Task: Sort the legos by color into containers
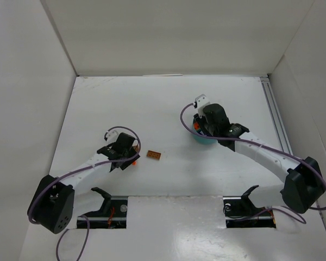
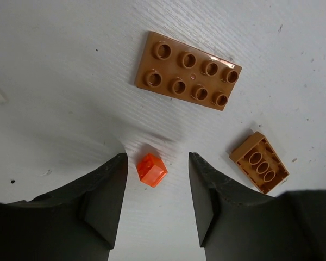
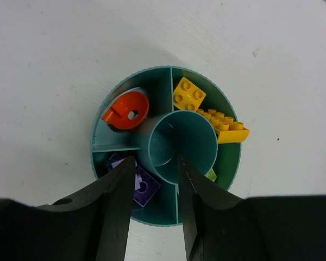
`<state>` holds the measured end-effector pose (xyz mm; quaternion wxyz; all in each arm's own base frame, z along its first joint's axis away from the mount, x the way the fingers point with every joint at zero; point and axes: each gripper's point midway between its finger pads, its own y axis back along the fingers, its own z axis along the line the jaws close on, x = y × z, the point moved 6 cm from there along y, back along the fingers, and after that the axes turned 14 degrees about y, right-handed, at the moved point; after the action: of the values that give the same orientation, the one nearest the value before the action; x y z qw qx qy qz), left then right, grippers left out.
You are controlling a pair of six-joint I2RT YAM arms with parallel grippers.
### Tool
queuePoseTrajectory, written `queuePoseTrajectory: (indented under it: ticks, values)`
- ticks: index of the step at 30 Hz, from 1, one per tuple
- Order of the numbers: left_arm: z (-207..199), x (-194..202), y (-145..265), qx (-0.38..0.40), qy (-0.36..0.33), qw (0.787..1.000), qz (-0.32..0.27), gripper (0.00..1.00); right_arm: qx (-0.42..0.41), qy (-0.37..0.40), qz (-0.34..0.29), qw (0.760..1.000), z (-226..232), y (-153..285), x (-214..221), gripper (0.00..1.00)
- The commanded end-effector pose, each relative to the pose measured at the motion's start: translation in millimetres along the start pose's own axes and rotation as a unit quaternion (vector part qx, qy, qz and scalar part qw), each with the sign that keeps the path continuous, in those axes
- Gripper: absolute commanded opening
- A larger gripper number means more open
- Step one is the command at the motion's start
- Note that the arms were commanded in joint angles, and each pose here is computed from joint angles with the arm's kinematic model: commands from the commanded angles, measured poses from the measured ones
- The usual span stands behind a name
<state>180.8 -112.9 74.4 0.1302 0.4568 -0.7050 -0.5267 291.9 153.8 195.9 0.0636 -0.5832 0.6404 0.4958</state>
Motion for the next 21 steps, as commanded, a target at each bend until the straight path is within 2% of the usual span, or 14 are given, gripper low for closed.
queuePoseTrajectory:
  ticks: [1, 9, 11, 21]
  values:
    - [14, 0, -2, -0.050, -0.013, 0.999, -0.010, 0.46, 0.026, -0.023, -0.013, 0.999, -11, 10, -3, 0.42]
    - [13, 9, -3, -0.070, -0.047, 0.996, -0.009, 0.43, 0.042, -0.030, -0.008, 0.999, -18, 14, 4, 0.42]
    - [13, 11, -2, -0.075, -0.054, 0.996, -0.006, 0.37, 0.044, -0.031, -0.012, 0.998, -20, 16, 3, 0.42]
    - [16, 15, -2, -0.092, -0.068, 0.993, -0.008, 0.22, 0.060, -0.042, -0.005, 0.997, -26, 21, 11, 0.42]
